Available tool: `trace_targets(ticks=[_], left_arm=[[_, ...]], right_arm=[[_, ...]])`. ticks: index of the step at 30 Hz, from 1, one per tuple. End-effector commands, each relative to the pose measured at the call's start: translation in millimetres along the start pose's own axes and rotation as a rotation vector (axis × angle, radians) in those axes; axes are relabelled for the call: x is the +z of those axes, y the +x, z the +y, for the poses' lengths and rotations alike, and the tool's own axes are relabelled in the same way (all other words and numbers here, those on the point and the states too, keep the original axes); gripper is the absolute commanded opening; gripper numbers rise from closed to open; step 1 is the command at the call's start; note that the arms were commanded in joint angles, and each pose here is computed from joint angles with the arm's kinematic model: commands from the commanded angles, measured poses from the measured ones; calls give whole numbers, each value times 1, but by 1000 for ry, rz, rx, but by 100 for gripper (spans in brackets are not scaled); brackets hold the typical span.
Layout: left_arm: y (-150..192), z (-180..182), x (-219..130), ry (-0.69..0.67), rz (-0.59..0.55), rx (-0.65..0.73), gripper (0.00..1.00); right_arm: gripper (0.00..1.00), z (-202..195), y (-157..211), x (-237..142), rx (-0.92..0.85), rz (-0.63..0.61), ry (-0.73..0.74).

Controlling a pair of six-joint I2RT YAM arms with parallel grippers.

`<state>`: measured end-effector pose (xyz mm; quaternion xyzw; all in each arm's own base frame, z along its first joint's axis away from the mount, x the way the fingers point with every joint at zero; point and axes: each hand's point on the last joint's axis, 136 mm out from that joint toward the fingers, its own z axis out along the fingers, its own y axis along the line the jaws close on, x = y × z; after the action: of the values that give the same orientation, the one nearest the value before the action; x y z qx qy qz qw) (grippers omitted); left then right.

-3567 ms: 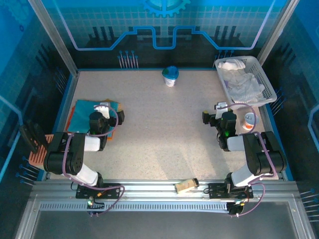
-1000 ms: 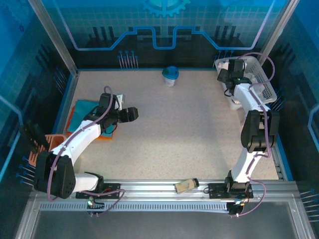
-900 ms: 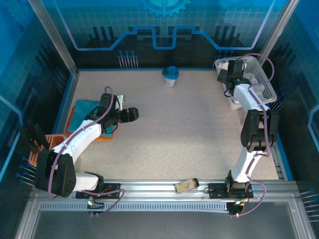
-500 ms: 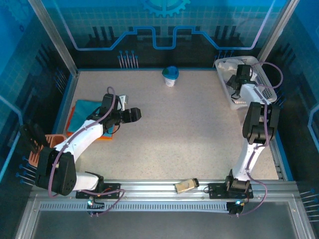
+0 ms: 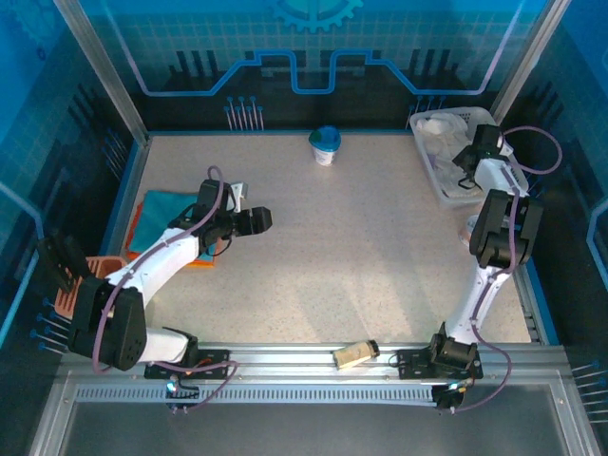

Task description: Fold and stack the t-shirts

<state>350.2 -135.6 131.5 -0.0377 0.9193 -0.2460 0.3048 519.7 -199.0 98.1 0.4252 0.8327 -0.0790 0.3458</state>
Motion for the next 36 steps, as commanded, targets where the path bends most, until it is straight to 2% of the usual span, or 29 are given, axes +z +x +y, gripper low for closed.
trace_targets(ticks=[1, 4, 7, 9, 12, 13, 17, 22, 26, 31, 34, 36], left_arm=[[6, -4, 4, 23, 20, -14, 78], [8, -5, 3, 22, 24, -14, 78], [8, -4, 3, 21, 24, -16, 78], [8, -5, 3, 22, 22, -18, 77], [8, -6, 3, 27, 22, -20, 77], [9, -6, 4, 29, 26, -19, 77], [9, -8, 7, 35, 36, -21, 77], [8, -16, 9, 54, 37, -22, 76], [8, -18, 8, 60, 35, -21, 76], [9, -21, 5, 68, 35, -22, 76], [10, -21, 4, 71, 34, -20, 76], [10, -21, 5, 71, 36, -26, 76]], right_arm=[[90, -8, 18, 20, -12, 94, 39], [85, -3, 18, 28, -28, 131, 29], [73, 4, 22, 33, -39, 165, 5], [53, 6, 24, 34, -41, 181, -6], [4, 10, 18, 23, -36, 159, -19], [0, 12, 14, 14, -32, 134, -29], [0, 16, -3, -34, 18, -1, -98], [0, 17, -7, -90, 95, -182, -205], [0, 22, -8, -121, 47, -305, -206], [0, 24, -14, -140, 3, -416, -185], [0, 33, -19, -159, -25, -491, -235], [0, 44, -26, -185, -53, -600, -285]])
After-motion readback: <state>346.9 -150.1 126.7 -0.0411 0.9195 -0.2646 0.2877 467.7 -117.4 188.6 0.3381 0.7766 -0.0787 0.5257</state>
